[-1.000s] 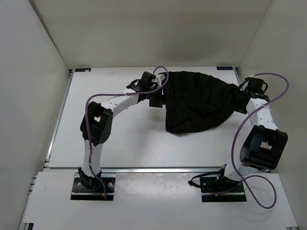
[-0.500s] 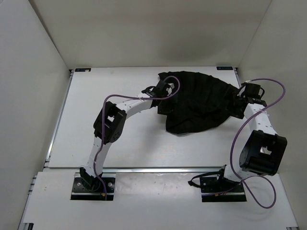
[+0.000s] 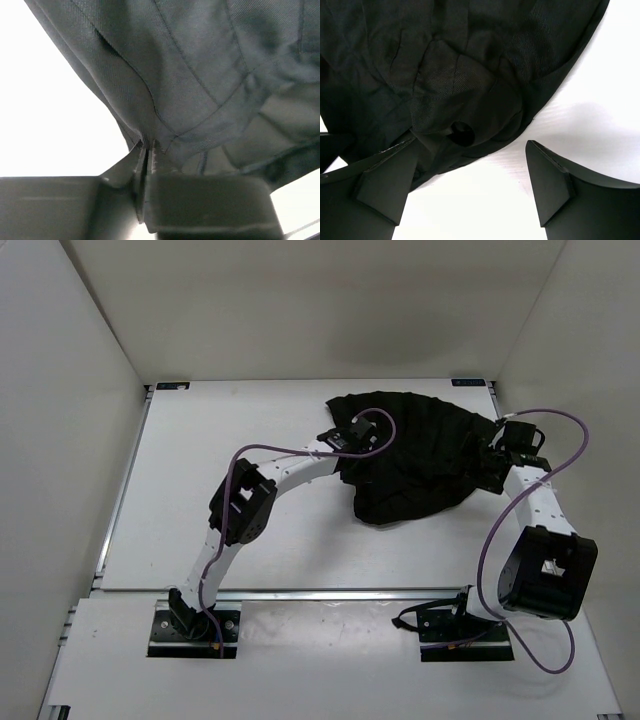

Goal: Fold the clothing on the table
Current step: Flatten the skirt out

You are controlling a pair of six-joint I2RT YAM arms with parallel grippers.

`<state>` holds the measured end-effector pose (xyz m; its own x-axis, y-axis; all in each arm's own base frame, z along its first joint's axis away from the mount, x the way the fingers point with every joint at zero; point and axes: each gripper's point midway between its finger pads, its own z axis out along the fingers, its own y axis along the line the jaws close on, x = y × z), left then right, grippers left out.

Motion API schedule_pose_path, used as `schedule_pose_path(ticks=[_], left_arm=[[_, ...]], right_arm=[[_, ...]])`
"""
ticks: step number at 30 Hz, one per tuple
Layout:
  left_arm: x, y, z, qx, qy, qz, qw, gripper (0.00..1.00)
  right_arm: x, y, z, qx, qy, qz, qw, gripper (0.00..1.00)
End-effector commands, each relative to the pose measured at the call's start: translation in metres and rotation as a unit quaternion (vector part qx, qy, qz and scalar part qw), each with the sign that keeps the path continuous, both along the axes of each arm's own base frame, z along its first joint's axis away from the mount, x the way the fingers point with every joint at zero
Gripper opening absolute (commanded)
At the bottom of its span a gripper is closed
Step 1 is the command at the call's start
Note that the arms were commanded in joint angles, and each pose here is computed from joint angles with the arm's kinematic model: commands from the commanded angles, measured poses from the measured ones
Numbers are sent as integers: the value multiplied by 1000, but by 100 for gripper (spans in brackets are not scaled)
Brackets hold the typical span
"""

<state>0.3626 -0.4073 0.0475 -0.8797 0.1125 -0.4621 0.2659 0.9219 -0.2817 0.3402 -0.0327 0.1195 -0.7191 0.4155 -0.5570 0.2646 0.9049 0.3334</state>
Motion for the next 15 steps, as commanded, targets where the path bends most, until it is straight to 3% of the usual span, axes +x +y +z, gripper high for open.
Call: schedule_pose_path(ticks=[1,2,7,15], left_arm=[[3,19,2,30,-8,19,999,8],[3,19,2,26,-7,22,999,0],[-1,41,10,34,-8,38,999,0],[-10,100,14,-24,13,91,996,3]], right_arm=[[4,-3,15,-15,-34,3,999,83],[3,-1,13,-13,-32,4,999,83],[2,4,15,-11,-37,11,999,81],[-7,33,0,-1,-21,59,998,78]])
